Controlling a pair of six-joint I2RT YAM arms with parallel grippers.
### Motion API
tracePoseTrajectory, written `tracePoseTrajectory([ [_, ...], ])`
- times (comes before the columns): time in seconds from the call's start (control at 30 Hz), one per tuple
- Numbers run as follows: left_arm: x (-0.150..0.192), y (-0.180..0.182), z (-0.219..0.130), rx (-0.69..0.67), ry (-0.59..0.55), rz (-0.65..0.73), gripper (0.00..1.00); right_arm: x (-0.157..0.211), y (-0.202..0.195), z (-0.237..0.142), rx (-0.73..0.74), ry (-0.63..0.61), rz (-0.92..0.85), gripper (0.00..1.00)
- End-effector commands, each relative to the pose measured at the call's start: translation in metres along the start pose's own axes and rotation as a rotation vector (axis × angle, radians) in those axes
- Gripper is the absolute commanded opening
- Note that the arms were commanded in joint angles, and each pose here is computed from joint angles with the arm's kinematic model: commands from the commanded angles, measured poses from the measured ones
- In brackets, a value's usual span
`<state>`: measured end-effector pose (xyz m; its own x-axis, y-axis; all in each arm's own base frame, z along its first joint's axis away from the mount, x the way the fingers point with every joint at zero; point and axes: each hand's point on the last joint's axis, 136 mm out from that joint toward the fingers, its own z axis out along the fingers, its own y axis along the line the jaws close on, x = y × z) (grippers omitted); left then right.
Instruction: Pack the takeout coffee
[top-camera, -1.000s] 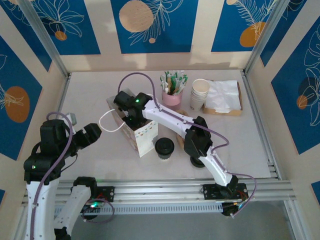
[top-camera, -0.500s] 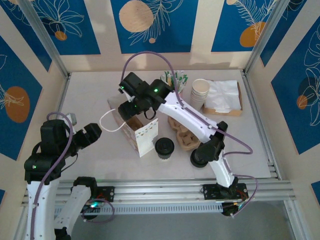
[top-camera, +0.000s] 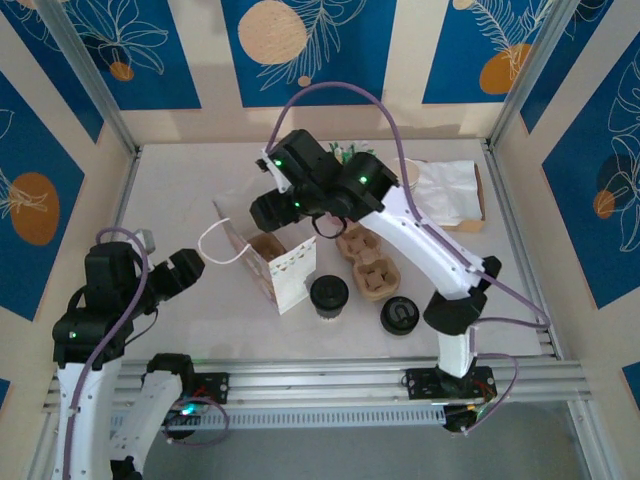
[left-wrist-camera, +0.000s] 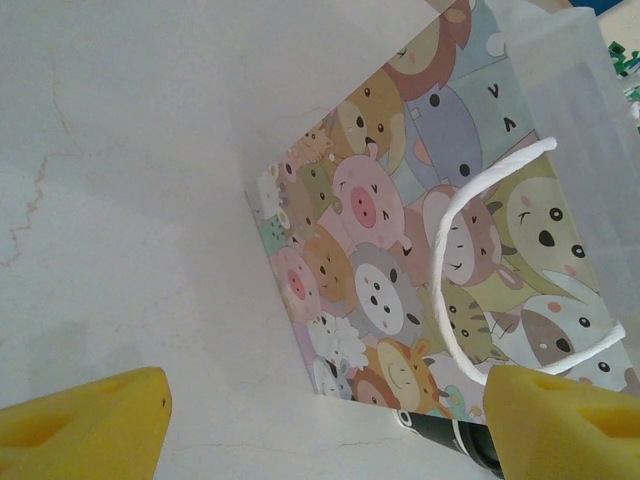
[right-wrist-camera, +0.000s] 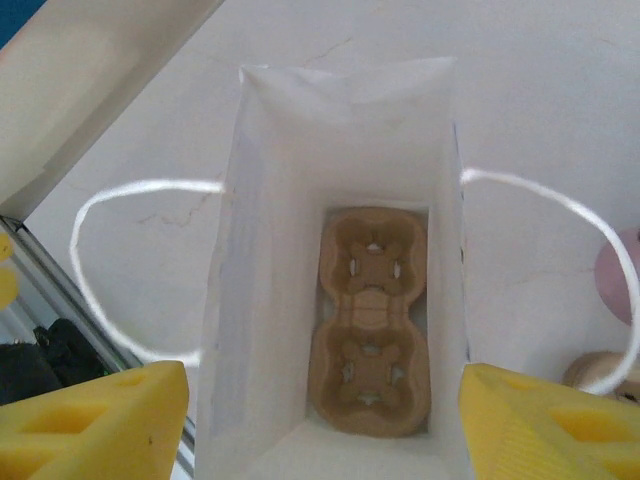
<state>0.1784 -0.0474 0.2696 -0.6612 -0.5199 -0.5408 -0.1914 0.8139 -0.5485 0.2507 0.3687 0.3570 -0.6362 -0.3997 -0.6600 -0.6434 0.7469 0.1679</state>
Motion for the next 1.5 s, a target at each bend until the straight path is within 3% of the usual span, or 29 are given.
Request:
tracePoseTrajectory([
  [0.0,-0.005,-0.006,-0.002,0.036,-0.027,-0.019,0.81,0.018,-0.010,-0.031,0.048,-0.013,-0.003,0.72],
  [0.23,-0.007,-0.008,0.002,0.050,-0.032,-0.028,0.81,0.074,-0.005,-0.049,0.009,-0.081,-0.144,0.79],
  [0.37,-0.009,-0.008,0.005,0.054,-0.037,-0.034,0.81,0.118,-0.039,-0.040,0.120,-0.007,-0.024,0.89],
  [0.57,-0.009,-0.005,0.010,0.040,-0.029,-0.041,0.81,0.185,-0.074,-0.010,0.276,0.133,0.186,0.90],
  [0.7,-0.008,-0.004,0.012,0.038,-0.027,-0.048,0.81,0.211,-0.072,0.009,0.271,0.170,0.298,0.92],
  [1.07,-0.007,-0.004,0.010,0.039,-0.028,-0.050,0.81,0.223,-0.055,0.053,0.269,0.227,0.316,0.91],
  [1.47,-0.010,-0.004,0.006,0.024,-0.042,-0.030,0.81,0.220,-0.061,0.070,0.347,0.234,0.287,0.87],
])
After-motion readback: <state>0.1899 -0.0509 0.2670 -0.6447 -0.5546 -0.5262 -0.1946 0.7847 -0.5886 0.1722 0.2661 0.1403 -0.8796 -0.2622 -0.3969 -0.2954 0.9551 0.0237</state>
